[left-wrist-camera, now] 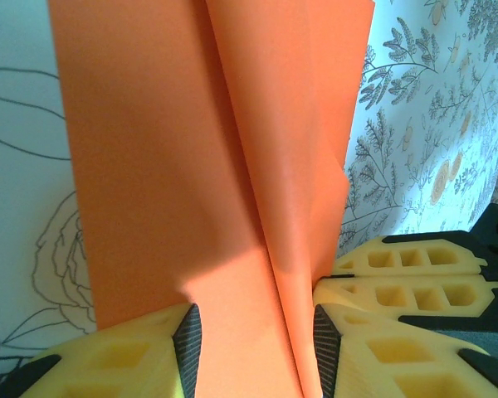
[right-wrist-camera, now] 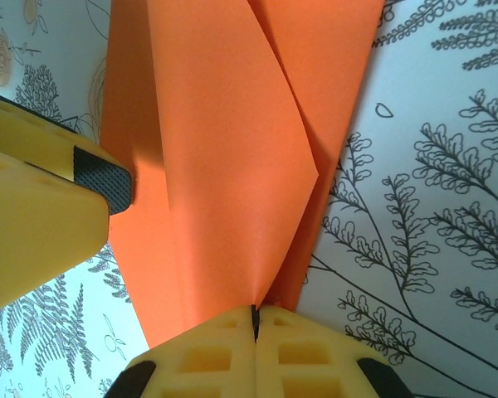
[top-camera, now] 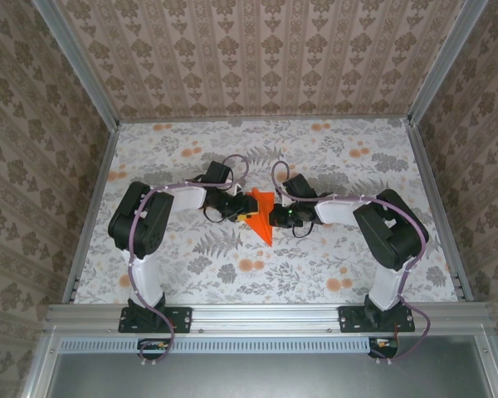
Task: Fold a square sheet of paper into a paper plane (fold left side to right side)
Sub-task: Fourth fold the wing at the center of the table.
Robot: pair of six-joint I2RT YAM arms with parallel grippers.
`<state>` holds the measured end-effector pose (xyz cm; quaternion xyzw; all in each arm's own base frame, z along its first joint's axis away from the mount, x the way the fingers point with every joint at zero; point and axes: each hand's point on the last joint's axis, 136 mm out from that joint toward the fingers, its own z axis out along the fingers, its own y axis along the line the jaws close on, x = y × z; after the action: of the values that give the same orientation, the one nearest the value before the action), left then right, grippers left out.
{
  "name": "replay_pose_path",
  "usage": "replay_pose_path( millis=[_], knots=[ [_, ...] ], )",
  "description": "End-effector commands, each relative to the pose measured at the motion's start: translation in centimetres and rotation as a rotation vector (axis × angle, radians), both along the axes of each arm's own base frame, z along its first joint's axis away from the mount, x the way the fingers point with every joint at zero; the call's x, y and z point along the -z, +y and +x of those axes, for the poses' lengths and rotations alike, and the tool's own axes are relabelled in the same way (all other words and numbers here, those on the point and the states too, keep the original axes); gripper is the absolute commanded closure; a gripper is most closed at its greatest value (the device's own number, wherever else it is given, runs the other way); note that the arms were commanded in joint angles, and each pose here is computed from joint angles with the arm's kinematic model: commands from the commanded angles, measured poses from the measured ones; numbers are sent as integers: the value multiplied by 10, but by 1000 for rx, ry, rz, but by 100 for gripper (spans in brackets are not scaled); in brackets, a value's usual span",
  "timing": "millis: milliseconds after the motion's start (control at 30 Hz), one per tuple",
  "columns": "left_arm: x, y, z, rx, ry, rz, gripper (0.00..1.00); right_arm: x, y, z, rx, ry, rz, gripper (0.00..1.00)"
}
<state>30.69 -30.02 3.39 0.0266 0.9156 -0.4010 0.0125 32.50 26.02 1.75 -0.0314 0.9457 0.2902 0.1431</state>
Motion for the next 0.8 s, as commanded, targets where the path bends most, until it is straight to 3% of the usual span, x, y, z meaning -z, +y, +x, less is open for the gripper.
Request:
replay_pose_path(
  millis=[0, 200, 333, 533, 767],
  knots=[
    [-9, 3, -3, 11, -11, 21, 56, 22, -11, -11, -11, 63, -85, 98],
    [-45, 3, 7, 32, -93, 8, 57, 30, -18, -22, -19, 95, -125, 98],
    [-59, -10, 10, 69, -104, -40, 67, 33, -19, -24, -25, 103, -141, 98],
    [-54, -34, 11, 124, -80, -75, 80, 36, -20, -26, -31, 108, -158, 98],
    [-37, -44, 16, 142, -50, -67, 83, 36, -20, -26, -34, 111, -163, 98]
  ],
)
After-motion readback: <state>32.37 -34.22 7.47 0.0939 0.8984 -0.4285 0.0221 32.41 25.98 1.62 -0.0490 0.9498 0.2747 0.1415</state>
